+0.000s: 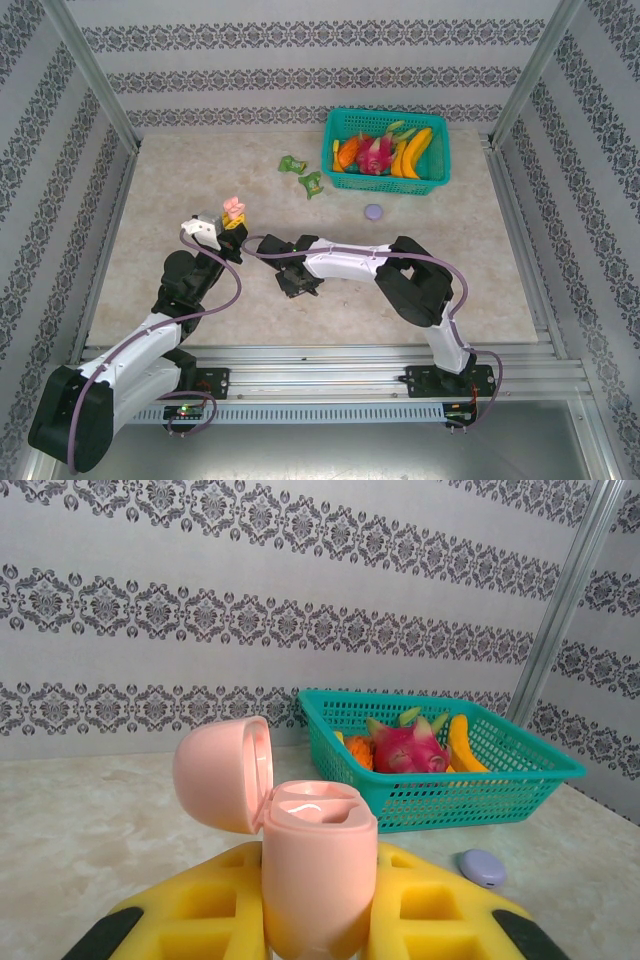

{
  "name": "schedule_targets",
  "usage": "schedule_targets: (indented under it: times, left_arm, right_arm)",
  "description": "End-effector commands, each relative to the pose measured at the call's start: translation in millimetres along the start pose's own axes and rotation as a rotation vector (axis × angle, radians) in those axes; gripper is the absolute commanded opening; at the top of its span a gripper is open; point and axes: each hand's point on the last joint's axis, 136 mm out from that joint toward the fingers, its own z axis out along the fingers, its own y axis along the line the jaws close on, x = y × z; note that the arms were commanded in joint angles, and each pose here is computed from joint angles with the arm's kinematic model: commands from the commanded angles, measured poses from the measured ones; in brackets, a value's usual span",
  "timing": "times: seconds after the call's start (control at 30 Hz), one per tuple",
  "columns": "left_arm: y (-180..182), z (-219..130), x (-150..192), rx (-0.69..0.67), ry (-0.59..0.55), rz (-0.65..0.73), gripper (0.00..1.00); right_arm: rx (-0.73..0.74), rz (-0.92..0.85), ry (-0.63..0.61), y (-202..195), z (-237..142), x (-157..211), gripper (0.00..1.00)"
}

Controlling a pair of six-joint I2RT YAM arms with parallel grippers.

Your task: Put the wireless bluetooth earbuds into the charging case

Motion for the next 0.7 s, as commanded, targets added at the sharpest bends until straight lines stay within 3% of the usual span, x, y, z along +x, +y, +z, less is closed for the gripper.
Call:
schedule_targets:
  times: [0.0,0.67]
  left_arm:
    - [-1.8,-1.2,-22.7,0.012,-0.075,-0.007,0.00]
    - [-2.2,-1.0,-22.2,0.015,-0.071,-0.009,0.00]
  right_arm:
    - [0.036,0.010,-0.006,-0.7,7.4,0.9,0.31]
    - [0.050,0.004,0.000,-3.8,9.9,6.6,0.20]
